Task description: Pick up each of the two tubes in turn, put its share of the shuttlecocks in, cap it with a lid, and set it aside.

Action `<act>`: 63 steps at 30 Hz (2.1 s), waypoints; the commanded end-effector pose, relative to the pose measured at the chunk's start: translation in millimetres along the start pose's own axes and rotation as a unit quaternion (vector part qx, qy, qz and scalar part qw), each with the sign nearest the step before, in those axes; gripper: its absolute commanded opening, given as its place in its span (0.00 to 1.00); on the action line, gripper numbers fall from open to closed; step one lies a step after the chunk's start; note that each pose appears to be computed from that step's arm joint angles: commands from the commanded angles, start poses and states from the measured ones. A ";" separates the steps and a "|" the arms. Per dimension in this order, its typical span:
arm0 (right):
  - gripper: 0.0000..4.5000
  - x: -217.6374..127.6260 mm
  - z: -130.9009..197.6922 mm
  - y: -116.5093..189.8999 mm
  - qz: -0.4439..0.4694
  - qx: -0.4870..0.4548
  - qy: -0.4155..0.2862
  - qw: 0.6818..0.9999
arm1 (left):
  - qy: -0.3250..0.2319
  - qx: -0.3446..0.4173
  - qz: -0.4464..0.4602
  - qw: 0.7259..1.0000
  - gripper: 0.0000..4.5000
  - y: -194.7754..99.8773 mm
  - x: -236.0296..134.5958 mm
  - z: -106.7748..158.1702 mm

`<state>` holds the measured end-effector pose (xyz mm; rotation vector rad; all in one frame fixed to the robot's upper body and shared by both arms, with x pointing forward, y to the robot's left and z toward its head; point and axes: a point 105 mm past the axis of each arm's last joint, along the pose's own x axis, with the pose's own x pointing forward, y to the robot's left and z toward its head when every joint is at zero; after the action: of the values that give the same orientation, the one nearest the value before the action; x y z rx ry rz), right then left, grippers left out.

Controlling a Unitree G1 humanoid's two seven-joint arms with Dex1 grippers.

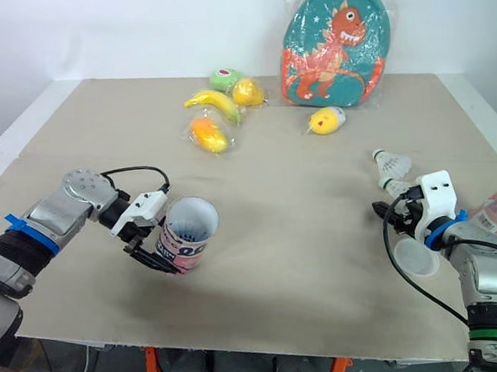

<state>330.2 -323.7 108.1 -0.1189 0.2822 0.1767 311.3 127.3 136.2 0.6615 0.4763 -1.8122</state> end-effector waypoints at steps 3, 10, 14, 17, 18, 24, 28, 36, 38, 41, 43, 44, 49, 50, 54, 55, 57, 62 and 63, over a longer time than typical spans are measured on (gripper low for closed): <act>0.10 -13.2 12.1 -0.8 0.014 -0.011 -0.024 1.000 | -0.007 0.013 0.015 1.000 0.66 1.8 -7.3 6.9; 0.00 -39.0 41.4 17.4 0.081 -0.051 -0.059 0.994 | -0.008 0.015 0.015 1.000 0.66 2.6 -6.3 6.7; 0.00 -53.1 88.4 78.9 0.210 -0.129 -0.123 0.961 | -0.007 0.014 0.015 1.000 0.66 4.0 -5.5 5.9; 0.00 -64.2 105.8 147.4 0.339 -0.226 -0.131 0.904 | -0.006 0.014 0.015 1.000 0.66 5.6 -4.9 5.6; 0.00 -68.5 108.7 165.4 0.374 -0.251 -0.133 0.883 | -0.006 0.014 0.015 1.000 0.66 6.2 -4.7 5.6; 0.00 -79.6 126.6 223.5 0.474 -0.384 -0.152 0.778 | -0.013 0.008 0.015 1.000 0.66 9.8 -4.2 9.1; 0.00 -73.1 149.3 243.2 0.481 -0.438 -0.184 0.737 | -0.013 0.000 0.017 1.000 0.66 11.1 -4.9 7.9; 0.00 -52.9 162.3 265.7 0.484 -0.509 -0.176 0.690 | -0.016 -0.006 0.022 1.000 0.66 10.9 -8.1 7.1; 0.12 -50.1 168.4 268.4 0.480 -0.516 -0.176 0.688 | -0.020 -0.009 0.025 0.999 0.66 11.9 -8.9 8.2; 0.36 -55.3 172.7 270.9 0.487 -0.524 -0.180 0.675 | -0.027 -0.011 0.027 0.999 0.66 12.5 -9.8 10.4; 0.56 -61.3 175.3 272.7 0.493 -0.526 -0.186 0.668 | -0.027 -0.012 0.027 0.999 0.66 12.4 -10.0 10.7; 0.63 -67.4 176.9 272.7 0.502 -0.519 -0.190 0.666 | -0.027 -0.011 0.027 0.999 0.66 12.7 -9.8 10.8; 0.72 -80.8 194.1 255.5 0.512 -0.433 -0.219 0.708 | -0.028 -0.010 0.025 0.999 0.66 13.2 -8.2 11.8; 0.72 -81.3 192.9 246.3 0.510 -0.413 -0.217 0.723 | -0.029 -0.009 0.025 0.999 0.66 13.0 -7.8 12.1; 0.72 -46.6 157.5 157.7 0.369 -0.293 -0.148 0.870 | -0.031 -0.009 0.026 0.999 0.66 11.2 -8.2 10.6; 0.72 -38.4 142.9 135.7 0.325 -0.268 -0.126 0.898 | -0.030 -0.010 0.026 0.999 0.66 10.6 -8.4 9.7; 0.72 -24.2 102.8 84.5 0.212 -0.219 -0.075 0.949 | -0.030 -0.010 0.026 0.999 0.66 8.9 -8.3 7.9; 0.72 -18.6 54.3 24.3 0.069 -0.149 -0.045 0.985 | -0.026 -0.011 0.024 0.999 0.66 8.9 -7.8 6.9; 0.72 -17.0 52.7 17.7 0.051 -0.138 -0.049 0.988 | -0.025 -0.011 0.024 0.999 0.66 9.5 -7.7 7.3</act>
<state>319.7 -284.8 139.6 -0.3499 0.2584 0.4243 318.6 126.7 137.3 0.5841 0.4821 -1.7752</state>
